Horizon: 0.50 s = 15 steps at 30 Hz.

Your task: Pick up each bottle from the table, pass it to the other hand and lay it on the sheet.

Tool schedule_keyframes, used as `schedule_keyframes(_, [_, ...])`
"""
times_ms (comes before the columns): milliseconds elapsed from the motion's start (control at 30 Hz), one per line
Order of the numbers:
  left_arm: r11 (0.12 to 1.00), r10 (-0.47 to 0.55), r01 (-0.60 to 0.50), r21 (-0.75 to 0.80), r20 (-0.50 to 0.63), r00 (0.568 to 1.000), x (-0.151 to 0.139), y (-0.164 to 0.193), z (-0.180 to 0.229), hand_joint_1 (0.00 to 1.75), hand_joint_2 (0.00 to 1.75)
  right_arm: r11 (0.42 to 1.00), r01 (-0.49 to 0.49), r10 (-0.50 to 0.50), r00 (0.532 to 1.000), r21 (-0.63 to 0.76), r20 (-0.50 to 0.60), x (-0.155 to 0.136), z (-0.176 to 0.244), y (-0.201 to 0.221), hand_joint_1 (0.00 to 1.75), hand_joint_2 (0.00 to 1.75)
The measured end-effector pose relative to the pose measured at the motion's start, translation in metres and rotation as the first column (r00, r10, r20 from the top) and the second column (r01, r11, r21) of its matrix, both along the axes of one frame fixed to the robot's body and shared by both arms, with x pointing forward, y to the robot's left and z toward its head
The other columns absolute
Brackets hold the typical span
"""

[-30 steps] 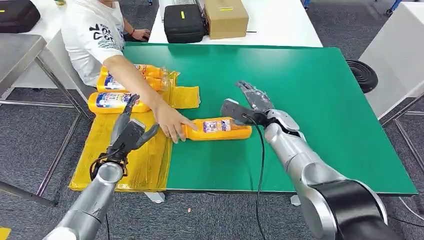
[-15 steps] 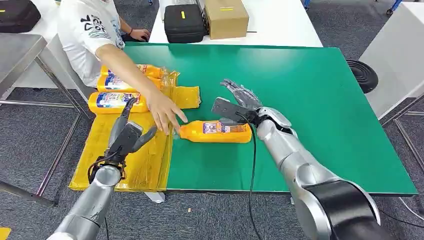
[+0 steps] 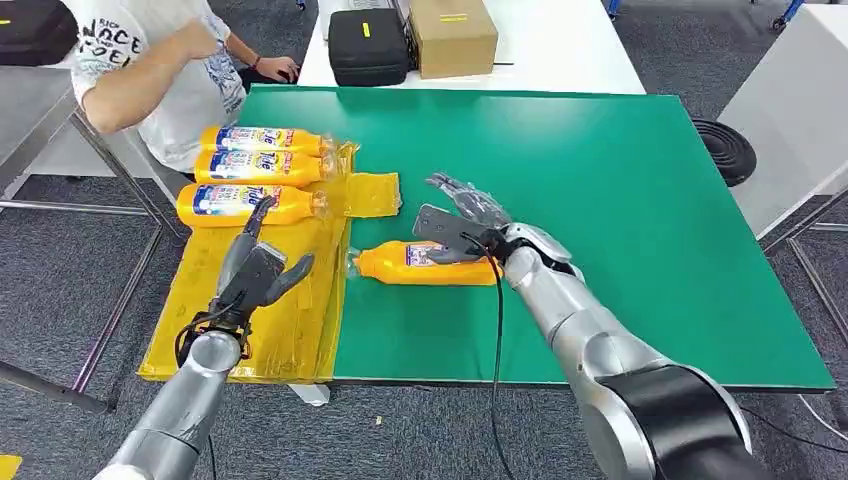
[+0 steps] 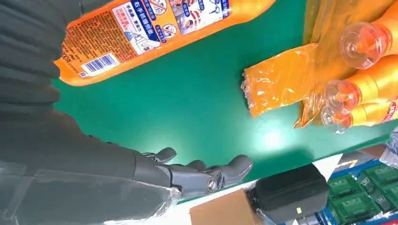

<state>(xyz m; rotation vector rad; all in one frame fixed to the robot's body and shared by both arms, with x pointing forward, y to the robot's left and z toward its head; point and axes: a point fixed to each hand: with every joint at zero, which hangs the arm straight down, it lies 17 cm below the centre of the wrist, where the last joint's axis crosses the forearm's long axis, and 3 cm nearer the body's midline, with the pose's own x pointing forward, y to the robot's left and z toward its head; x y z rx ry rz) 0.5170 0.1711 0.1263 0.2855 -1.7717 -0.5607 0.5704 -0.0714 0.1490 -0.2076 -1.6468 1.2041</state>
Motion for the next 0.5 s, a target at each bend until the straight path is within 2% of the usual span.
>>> schedule_keyframes(133, [1.000, -0.027, 0.027, -0.010, -0.014, 1.000, 0.000, -0.004, 0.000, 0.00, 1.75, 1.000, 0.011, -0.012, 0.998, -0.023, -0.064, -0.004, -0.017, -0.001, 0.00, 1.75])
schedule_keyframes(367, [0.999, -0.032, 0.032, -0.020, -0.015, 0.999, 0.002, -0.002, 0.003, 0.00, 1.75, 0.991, 0.085, -0.099, 0.985, -0.101, -0.141, -0.005, -0.052, -0.026, 0.00, 1.75])
schedule_keyframes(500, [0.999, -0.027, 0.027, -0.017, -0.018, 0.999, 0.003, 0.001, 0.002, 0.00, 1.75, 0.970, 0.132, -0.166, 0.974, -0.205, -0.154, -0.006, -0.075, -0.046, 0.00, 1.75])
